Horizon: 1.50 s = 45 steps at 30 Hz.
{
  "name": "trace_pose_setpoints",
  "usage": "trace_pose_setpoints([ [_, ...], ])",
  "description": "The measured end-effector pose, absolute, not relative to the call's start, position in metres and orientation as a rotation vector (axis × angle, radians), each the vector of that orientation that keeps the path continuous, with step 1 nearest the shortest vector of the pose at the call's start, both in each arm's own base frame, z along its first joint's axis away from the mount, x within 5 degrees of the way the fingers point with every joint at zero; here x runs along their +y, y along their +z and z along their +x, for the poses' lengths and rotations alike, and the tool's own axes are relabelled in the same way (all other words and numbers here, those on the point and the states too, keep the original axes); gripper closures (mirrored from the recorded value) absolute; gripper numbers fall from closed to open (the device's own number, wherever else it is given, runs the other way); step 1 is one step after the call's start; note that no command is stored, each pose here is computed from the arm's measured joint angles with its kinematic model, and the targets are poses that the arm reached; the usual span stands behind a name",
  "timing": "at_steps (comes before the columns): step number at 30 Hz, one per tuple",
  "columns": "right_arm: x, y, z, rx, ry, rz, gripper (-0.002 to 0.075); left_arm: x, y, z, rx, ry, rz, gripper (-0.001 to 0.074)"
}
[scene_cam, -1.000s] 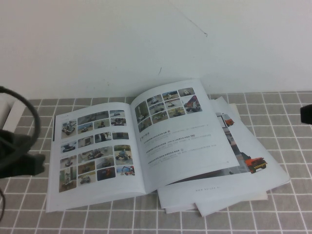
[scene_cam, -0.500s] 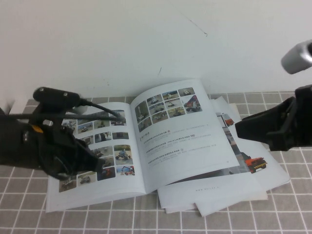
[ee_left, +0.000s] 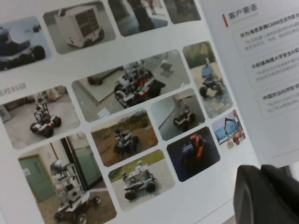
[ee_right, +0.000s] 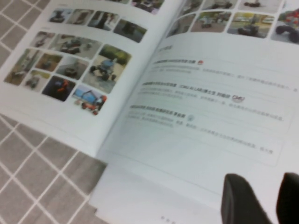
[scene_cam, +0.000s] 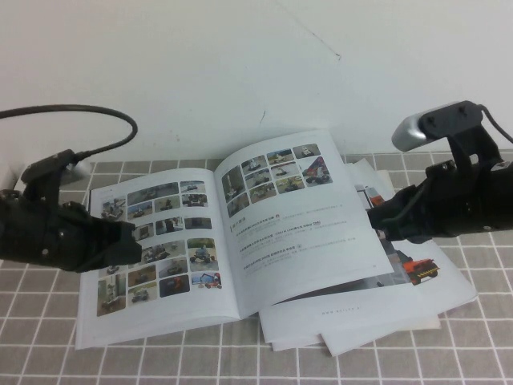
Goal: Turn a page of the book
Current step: Open the closed book
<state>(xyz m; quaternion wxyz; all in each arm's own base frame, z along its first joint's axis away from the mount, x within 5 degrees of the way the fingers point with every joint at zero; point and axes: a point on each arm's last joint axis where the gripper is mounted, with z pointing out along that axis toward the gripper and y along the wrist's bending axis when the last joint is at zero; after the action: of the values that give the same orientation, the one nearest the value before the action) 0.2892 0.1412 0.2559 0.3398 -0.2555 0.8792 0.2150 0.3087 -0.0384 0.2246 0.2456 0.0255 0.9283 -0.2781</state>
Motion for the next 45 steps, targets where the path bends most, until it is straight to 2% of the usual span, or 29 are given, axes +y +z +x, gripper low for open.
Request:
trace_pose_setpoints([
  [9,0.139,0.229,0.332,2.399,0.585,-0.545,0.0526,-0.038,0.187,0.322,2.622,-0.78,0.035,0.0739],
  [15,0.131,0.229,0.369,2.434,0.655,-0.545,0.0469,-0.038,0.165,0.327,2.68,-0.797,0.021,0.0739],
  [22,0.136,0.2,0.388,2.494,0.731,-0.598,0.0459,-0.036,0.14,0.33,2.735,-0.788,0.007,0.0739],
  [27,0.141,0.177,0.395,2.5,0.788,-0.584,0.0459,-0.036,0.136,0.331,2.744,-0.79,-0.005,0.0739],
  [32,0.14,0.163,0.4,2.495,0.761,-0.585,0.0459,-0.036,0.136,0.331,2.743,-0.789,-0.008,0.0739],
  [45,0.124,0.157,0.408,2.491,0.716,-0.555,0.0459,-0.036,0.136,0.331,2.742,-0.787,-0.003,0.0739],
])
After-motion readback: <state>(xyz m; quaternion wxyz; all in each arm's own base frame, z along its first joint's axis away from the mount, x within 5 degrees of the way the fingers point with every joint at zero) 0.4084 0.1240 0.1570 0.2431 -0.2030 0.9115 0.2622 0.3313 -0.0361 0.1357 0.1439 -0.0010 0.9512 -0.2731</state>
